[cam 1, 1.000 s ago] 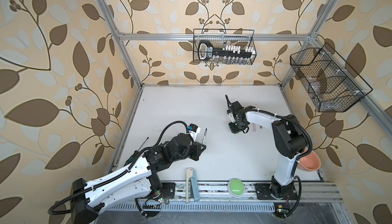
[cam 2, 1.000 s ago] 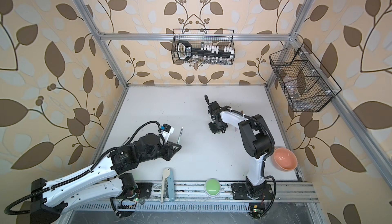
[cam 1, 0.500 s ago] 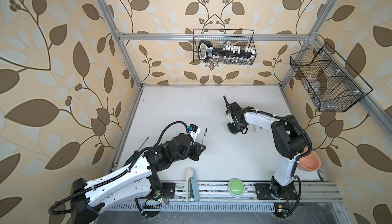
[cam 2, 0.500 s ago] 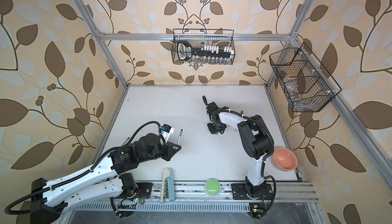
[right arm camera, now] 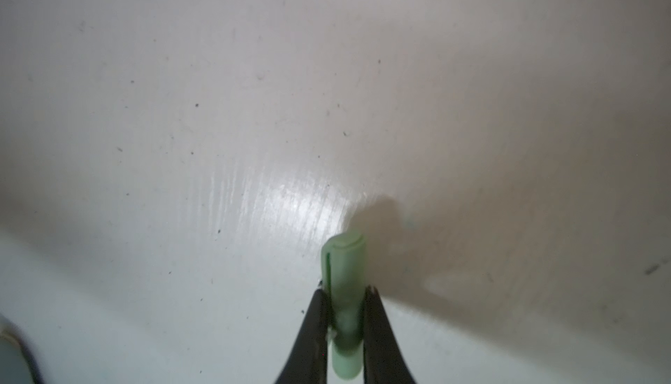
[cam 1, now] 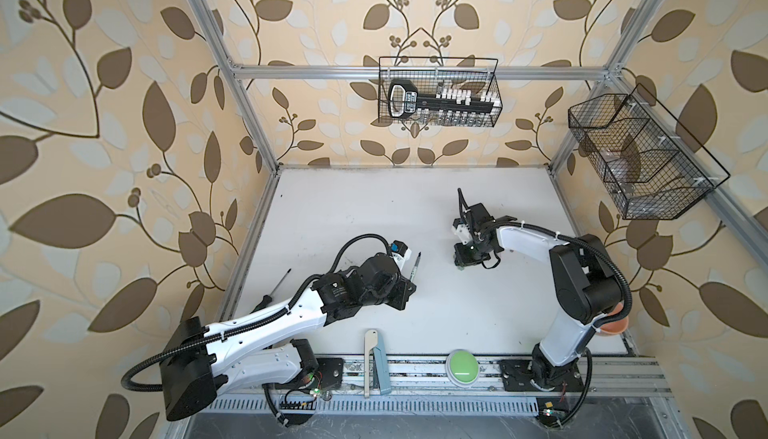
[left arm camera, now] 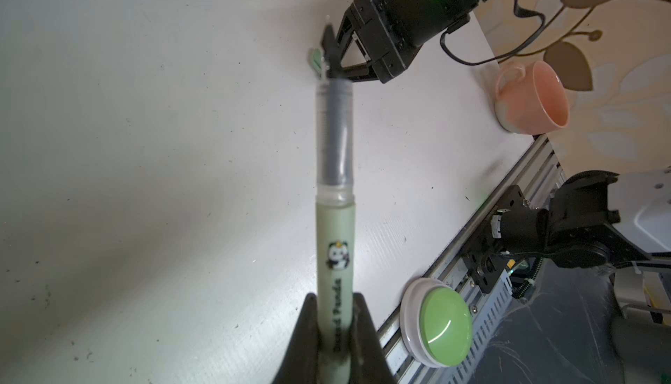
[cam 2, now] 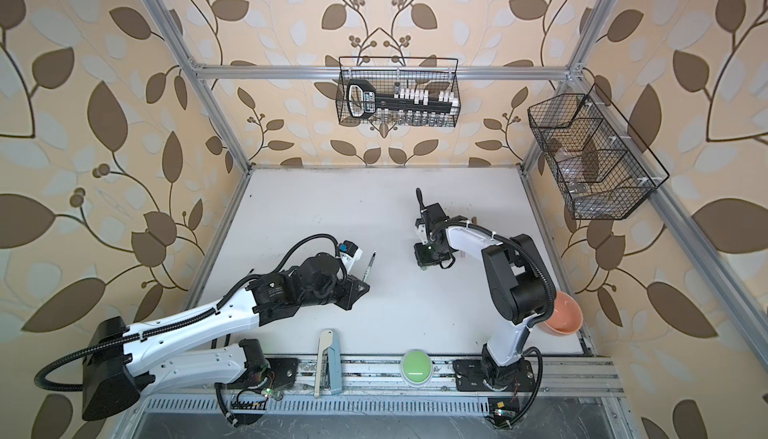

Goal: Insert the pens into the pen caps
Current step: 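Lift the green cap and carry it toward the pen nib in the left gripper, then align the green cap over the pen nib with the right gripper, then push the green cap onto the pen nib with the right gripper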

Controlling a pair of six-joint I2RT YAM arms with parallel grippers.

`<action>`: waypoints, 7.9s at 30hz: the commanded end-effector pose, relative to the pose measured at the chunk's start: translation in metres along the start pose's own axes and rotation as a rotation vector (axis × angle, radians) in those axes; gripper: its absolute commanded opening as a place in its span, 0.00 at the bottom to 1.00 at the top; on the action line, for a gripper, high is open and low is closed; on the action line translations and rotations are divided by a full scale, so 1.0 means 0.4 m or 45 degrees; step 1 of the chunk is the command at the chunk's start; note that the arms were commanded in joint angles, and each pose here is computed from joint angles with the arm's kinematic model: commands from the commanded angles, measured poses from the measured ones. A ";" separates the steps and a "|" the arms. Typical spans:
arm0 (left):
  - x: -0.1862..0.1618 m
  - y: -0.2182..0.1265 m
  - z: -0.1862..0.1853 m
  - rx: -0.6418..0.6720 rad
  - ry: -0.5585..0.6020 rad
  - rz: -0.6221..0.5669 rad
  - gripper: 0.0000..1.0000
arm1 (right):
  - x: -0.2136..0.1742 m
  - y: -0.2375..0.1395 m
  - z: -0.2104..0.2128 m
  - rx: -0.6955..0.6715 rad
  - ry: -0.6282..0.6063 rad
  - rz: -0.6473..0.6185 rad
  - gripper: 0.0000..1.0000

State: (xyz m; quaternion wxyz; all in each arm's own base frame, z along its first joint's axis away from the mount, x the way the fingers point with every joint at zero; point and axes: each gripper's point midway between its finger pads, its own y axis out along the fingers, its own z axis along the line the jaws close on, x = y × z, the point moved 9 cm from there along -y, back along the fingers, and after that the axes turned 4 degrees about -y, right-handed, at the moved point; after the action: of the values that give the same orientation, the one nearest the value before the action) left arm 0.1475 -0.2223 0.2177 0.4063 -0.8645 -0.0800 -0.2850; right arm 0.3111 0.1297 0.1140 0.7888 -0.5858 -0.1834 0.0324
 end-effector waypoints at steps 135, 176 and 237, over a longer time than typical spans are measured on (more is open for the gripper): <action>0.071 -0.021 -0.108 -0.133 0.195 -0.246 0.00 | -0.067 -0.398 0.250 0.897 0.305 -1.140 0.00; 0.072 -0.010 -0.111 -0.130 0.193 -0.229 0.00 | -0.091 -0.420 0.263 0.897 0.267 -1.161 0.00; 0.107 -0.045 -0.120 -0.080 0.209 -0.331 0.00 | -0.125 -0.437 0.308 0.839 0.060 -1.141 0.36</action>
State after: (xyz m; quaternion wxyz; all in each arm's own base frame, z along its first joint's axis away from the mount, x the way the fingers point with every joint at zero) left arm 0.1520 -0.2485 0.2574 0.3623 -0.8370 -0.1255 -0.3903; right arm 0.1982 0.1778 0.2754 0.8755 -0.1874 -0.3551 -0.2687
